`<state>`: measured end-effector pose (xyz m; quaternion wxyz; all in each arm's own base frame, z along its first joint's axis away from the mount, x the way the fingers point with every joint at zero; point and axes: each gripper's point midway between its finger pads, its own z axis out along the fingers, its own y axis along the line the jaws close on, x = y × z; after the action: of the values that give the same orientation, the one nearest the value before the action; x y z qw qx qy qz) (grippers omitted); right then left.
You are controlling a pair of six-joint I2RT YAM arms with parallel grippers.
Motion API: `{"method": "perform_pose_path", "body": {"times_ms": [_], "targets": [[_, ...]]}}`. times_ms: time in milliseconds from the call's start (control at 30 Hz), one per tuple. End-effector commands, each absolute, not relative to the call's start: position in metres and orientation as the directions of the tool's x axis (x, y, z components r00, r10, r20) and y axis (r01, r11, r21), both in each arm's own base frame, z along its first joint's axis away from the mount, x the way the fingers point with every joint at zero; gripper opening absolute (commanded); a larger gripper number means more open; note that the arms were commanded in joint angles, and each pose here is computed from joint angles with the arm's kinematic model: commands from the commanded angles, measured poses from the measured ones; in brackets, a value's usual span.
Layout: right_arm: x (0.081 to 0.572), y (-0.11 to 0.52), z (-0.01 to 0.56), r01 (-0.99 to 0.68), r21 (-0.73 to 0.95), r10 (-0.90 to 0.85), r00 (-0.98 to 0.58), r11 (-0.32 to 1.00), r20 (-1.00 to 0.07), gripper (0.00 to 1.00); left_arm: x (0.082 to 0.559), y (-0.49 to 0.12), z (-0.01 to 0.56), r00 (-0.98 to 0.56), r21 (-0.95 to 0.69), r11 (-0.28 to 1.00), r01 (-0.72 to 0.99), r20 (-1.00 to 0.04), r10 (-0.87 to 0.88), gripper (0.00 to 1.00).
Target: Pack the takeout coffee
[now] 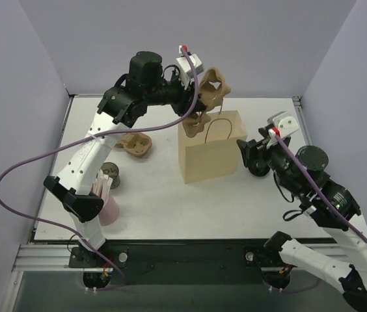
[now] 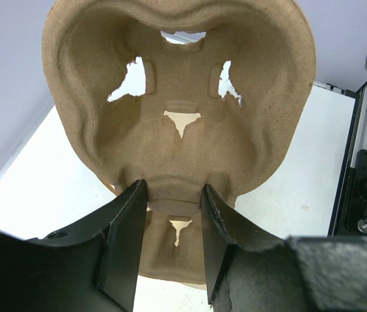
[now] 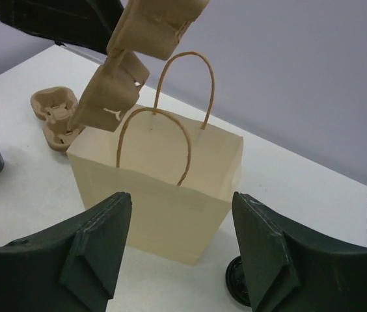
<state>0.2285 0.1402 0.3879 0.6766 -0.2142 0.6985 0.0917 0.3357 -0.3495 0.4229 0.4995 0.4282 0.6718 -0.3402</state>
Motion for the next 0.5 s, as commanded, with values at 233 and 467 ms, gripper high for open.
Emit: {"method": "perform_pose_path", "body": {"times_ms": [233,467], "targets": [[0.275,0.163,0.387,-0.762,0.003,-0.113,-0.100,0.648,-0.989,0.70,0.334,-0.355,0.417,-0.102,-0.002,0.348,0.937,-0.958,0.269,0.24],[0.295,0.179,0.369,-0.835,-0.051,-0.155,-0.041,0.547,-0.987,0.69,0.336,-0.358,0.402,-0.119,-0.009,0.339,0.941,-0.945,0.305,0.24]]}}
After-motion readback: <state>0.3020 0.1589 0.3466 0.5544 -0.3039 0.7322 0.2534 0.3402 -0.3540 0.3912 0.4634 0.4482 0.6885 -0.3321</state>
